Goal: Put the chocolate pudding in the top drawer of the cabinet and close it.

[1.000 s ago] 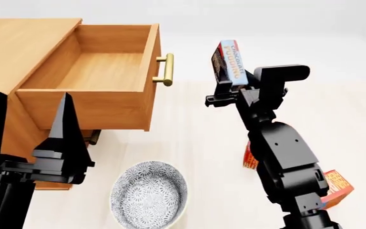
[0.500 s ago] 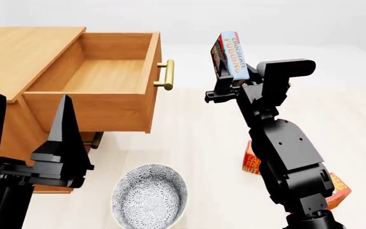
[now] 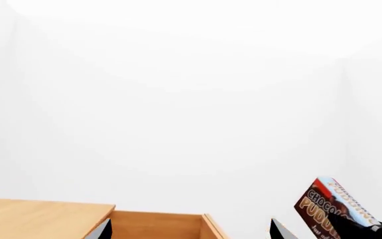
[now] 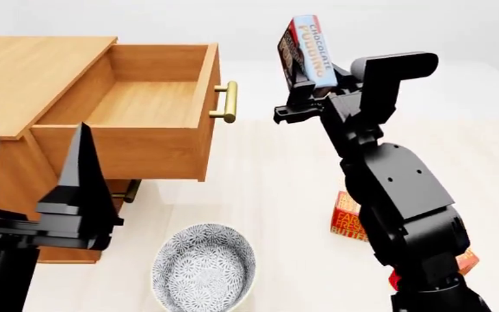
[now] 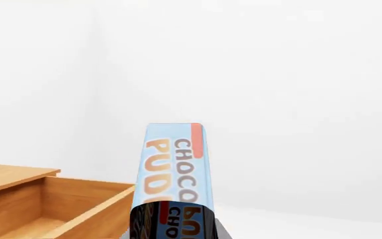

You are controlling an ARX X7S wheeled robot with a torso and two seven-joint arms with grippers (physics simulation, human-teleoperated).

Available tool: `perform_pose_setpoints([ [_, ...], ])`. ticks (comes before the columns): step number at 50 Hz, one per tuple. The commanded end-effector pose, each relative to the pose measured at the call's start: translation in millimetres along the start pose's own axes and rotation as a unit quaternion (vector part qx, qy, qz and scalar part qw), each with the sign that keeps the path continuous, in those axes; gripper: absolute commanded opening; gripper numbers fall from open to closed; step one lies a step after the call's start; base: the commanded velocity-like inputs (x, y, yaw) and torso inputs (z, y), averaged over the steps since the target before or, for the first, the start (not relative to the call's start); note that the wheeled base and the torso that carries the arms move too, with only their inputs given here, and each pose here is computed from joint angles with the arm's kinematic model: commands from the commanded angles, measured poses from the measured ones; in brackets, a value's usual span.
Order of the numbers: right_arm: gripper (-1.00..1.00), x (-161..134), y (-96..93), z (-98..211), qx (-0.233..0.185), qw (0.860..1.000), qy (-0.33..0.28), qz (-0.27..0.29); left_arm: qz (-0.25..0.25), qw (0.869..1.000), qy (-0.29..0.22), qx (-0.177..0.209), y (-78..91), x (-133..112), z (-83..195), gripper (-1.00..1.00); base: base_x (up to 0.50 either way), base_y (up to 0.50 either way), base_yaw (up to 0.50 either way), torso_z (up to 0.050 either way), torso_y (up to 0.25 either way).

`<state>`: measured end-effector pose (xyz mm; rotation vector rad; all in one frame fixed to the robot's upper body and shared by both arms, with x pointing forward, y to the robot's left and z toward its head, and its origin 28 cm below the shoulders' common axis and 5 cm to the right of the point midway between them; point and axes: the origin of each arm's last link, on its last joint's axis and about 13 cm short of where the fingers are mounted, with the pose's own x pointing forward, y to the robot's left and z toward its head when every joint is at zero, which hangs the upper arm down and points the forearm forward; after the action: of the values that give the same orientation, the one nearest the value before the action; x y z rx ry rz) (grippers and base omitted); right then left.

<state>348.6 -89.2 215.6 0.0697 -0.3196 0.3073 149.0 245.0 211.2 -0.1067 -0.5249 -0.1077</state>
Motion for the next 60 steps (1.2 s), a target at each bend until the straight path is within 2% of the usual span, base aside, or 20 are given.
perform_pose_setpoints([
  [1, -1.00, 9.1, 6.6, 21.0, -0.006, 0.999, -0.011, 0.032, 0.000, 1.000, -0.005, -0.001, 0.5, 0.1, 4.6, 1.00, 0.00, 0.00, 0.00, 0.000, 0.000],
  [29, -1.00, 51.9, 36.2, 33.9, -0.014, 0.992, 0.007, 0.128, -0.006, 1.000, -0.009, -0.002, 2.3, 2.6, 9.1, 1.00, 0.00, 0.00, 0.00, 0.000, 0.000],
  [45, -1.00, 74.3, 49.9, 45.3, 0.057, 0.984, 0.013, 0.171, -0.009, 1.000, -0.007, -0.004, 3.2, 4.0, 7.5, 1.00, 0.00, 0.00, 0.00, 0.000, 0.000],
  [60, -1.00, 92.9, 65.5, 34.5, 0.132, 0.970, 0.026, 0.201, -0.007, 1.000, -0.008, -0.006, 4.8, 4.7, 6.8, 1.00, 0.00, 0.00, 0.00, 0.000, 0.000],
])
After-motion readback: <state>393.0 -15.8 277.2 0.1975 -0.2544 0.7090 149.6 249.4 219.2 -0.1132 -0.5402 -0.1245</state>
